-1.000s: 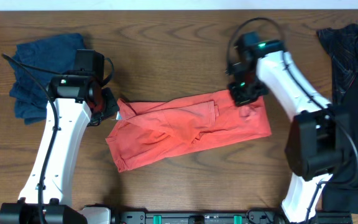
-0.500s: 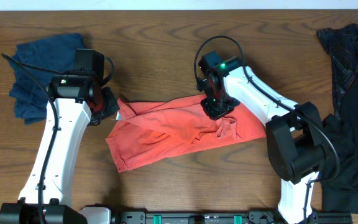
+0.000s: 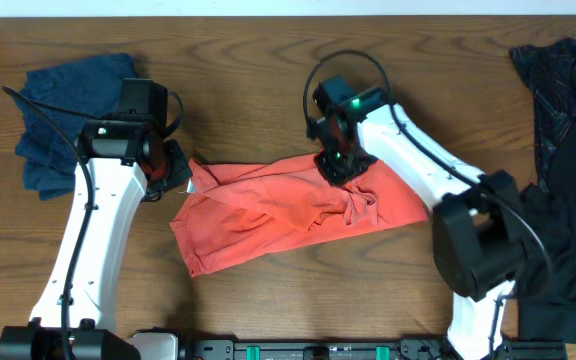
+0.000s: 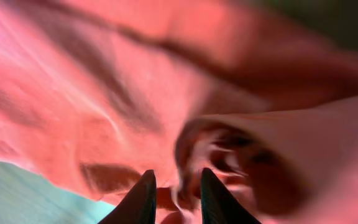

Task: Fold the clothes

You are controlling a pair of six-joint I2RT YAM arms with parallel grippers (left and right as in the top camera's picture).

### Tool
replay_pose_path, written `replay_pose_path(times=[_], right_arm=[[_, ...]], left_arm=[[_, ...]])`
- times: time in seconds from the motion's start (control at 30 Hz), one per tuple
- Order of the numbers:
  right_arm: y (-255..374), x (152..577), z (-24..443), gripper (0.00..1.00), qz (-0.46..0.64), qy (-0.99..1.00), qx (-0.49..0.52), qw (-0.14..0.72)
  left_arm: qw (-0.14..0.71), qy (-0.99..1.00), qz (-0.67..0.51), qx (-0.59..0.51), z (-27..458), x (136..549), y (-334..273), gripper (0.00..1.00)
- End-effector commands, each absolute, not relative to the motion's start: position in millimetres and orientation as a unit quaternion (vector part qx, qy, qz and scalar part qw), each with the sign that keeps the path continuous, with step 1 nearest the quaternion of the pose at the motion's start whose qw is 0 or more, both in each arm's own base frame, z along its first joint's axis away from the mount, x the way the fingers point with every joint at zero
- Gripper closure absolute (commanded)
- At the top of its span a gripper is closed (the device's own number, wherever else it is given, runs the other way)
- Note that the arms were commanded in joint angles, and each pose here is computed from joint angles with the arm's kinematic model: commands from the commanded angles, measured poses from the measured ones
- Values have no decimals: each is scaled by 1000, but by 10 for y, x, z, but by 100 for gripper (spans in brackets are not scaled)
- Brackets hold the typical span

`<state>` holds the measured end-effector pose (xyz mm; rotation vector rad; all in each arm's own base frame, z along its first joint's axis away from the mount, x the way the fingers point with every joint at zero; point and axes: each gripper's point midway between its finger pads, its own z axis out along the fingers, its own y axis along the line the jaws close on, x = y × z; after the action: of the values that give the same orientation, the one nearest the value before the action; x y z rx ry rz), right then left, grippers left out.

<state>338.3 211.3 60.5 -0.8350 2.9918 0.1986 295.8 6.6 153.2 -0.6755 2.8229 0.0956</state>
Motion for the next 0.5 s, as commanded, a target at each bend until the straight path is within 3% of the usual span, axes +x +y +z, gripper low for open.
replay_pose_path(times=[0.0, 0.1, 0.33, 0.47], right_arm=[[1805, 3766, 1247, 76, -10, 968, -217, 128], [1505, 3838, 1337, 69, -55, 974, -170, 140], [1007, 3551, 963, 76, -77, 992, -91, 45], [1073, 3265, 616, 77, -37, 993, -115, -7]], left_arm=[[113, 965, 31, -233, 1505, 2927, 68, 74], [113, 965, 31, -233, 1505, 2927, 68, 74], [112, 966, 31, -233, 1504, 2928, 68, 74], [112, 965, 31, -233, 1504, 2928, 68, 74]])
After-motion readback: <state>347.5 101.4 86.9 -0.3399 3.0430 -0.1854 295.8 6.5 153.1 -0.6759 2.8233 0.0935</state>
